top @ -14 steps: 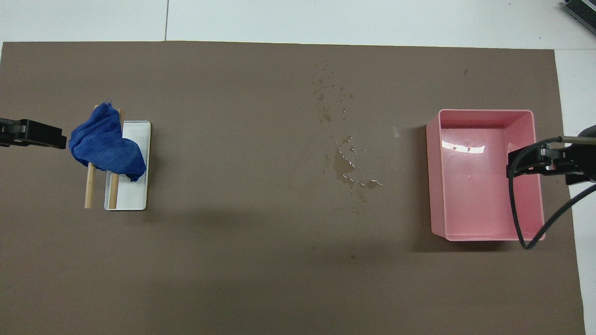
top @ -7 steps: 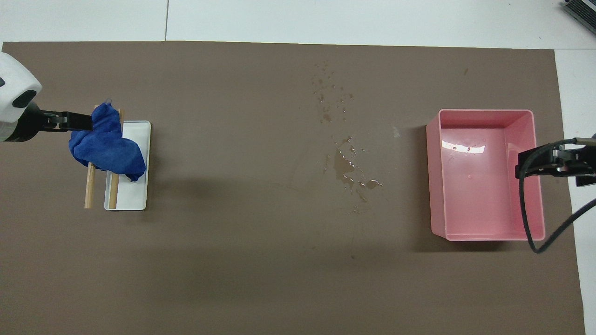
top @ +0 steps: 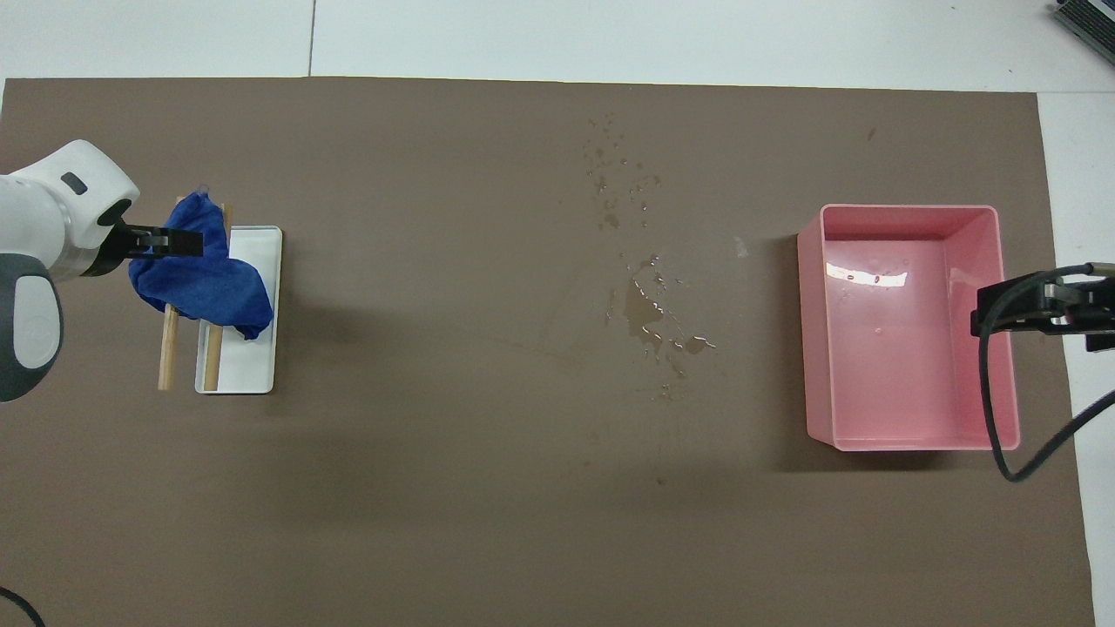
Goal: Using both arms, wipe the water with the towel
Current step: 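Reach the left gripper to the blue towel and grasp it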
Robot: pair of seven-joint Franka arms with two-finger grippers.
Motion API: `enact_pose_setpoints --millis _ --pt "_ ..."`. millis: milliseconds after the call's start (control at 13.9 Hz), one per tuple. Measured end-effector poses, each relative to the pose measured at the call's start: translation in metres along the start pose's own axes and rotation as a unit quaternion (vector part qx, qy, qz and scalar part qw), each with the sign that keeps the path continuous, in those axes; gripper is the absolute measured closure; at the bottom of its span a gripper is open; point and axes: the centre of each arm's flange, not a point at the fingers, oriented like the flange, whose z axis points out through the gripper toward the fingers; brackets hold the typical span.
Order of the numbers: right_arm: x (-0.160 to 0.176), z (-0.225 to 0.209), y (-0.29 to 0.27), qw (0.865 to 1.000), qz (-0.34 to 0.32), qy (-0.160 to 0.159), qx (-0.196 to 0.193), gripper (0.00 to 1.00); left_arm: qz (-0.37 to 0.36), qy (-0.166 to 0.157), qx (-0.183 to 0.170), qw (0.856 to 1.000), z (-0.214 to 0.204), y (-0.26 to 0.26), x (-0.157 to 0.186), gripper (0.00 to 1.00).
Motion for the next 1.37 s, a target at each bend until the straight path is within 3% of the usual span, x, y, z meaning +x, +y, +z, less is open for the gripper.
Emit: enact_pose_setpoints --millis 432,648,864,1080,1224,1368 --pt "0.008 0.011 -0.004 1.000 -0.002 -0.001 0.000 0.00 -0.003 0.026 -0.001 1.000 0.017 0.002 -0.004 0.00" --pt "0.022 0.017 -0.002 1.000 0.001 0.003 -0.003 0.00 -0.002 0.022 -0.001 1.000 0.024 0.003 -0.004 0.04" --pt "0.030 0.022 -0.001 1.000 0.002 0.000 -0.006 0.00 -0.002 0.022 -0.001 1.000 0.024 0.003 -0.004 0.40" --pt "0.031 0.029 -0.001 1.000 0.002 -0.007 -0.008 0.00 -0.002 0.023 -0.001 1.000 0.023 0.004 -0.003 0.58" --pt "0.031 0.032 -0.002 1.000 0.002 -0.011 -0.009 0.00 -0.002 0.025 -0.001 1.000 0.017 0.003 0.001 0.83" --pt "0.030 0.035 -0.002 1.000 0.002 -0.015 -0.010 0.00 -0.002 0.012 -0.001 1.000 0.013 0.002 0.002 0.85"
